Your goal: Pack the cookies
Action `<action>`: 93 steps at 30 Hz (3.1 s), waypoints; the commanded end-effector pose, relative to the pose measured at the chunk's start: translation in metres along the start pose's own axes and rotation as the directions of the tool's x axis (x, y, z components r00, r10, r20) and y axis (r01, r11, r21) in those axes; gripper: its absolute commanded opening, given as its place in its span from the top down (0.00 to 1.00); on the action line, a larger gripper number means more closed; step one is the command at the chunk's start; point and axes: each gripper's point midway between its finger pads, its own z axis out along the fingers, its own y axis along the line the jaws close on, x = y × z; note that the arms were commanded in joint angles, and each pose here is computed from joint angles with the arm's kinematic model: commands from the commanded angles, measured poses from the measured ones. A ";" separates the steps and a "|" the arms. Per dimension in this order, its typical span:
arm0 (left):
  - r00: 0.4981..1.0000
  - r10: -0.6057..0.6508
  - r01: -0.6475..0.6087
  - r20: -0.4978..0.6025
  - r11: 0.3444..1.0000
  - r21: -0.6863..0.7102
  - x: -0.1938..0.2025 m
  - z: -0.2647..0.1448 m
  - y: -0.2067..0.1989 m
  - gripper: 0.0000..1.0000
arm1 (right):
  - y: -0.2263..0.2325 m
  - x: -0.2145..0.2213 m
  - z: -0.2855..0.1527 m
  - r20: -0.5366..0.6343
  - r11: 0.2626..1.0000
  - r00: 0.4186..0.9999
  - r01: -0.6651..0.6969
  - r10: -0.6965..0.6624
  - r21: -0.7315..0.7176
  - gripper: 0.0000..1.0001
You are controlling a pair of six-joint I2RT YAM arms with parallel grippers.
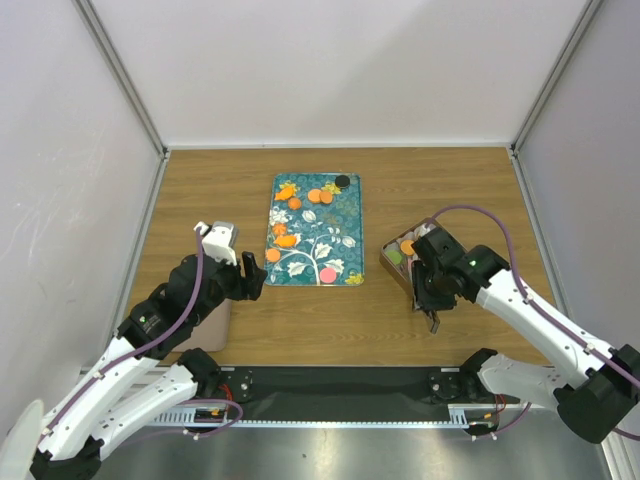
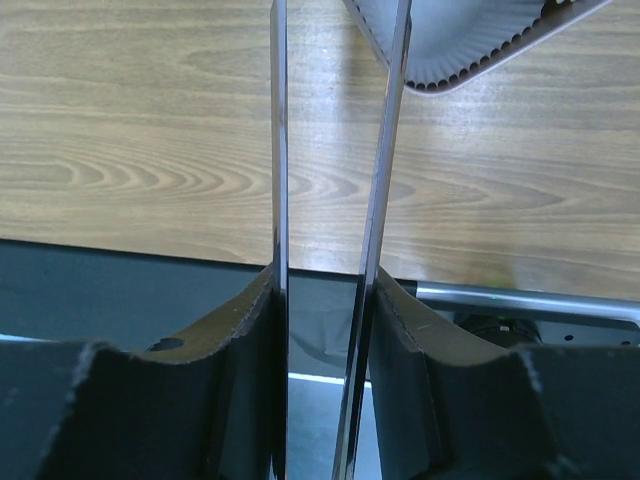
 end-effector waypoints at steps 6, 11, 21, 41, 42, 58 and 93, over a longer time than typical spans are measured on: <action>0.999 0.010 -0.011 0.030 1.000 0.020 -0.008 -0.001 -0.004 0.30 | 0.006 -0.008 0.007 0.017 1.000 1.000 -0.010 0.011 -0.019 0.60; 0.999 0.011 -0.012 0.030 1.000 0.022 -0.008 -0.001 -0.004 0.30 | 0.007 -0.007 0.008 0.010 1.000 1.000 -0.012 0.012 -0.023 0.59; 0.999 0.010 -0.011 0.033 1.000 0.022 -0.008 -0.001 -0.004 0.30 | 0.005 -0.003 0.010 -0.002 1.000 1.000 -0.017 0.017 -0.019 0.55; 0.999 0.007 -0.009 0.042 1.000 0.027 -0.010 -0.003 -0.005 0.30 | 0.006 -0.006 0.004 0.008 1.000 1.000 -0.018 0.018 -0.020 0.52; 0.999 0.009 -0.010 0.039 1.000 0.028 -0.009 -0.003 -0.005 0.30 | 0.006 -0.008 0.001 0.014 1.000 1.000 -0.018 0.018 -0.020 0.52; 0.999 0.006 -0.008 0.048 1.000 0.028 -0.010 -0.004 -0.004 0.30 | 0.016 -0.037 -0.029 0.108 0.998 0.994 -0.016 0.022 -0.057 0.52; 0.951 -0.097 0.109 0.295 0.994 -0.027 -0.103 -0.102 0.018 0.31 | 0.464 -0.227 0.162 0.664 0.773 0.736 0.497 -0.135 -0.394 0.45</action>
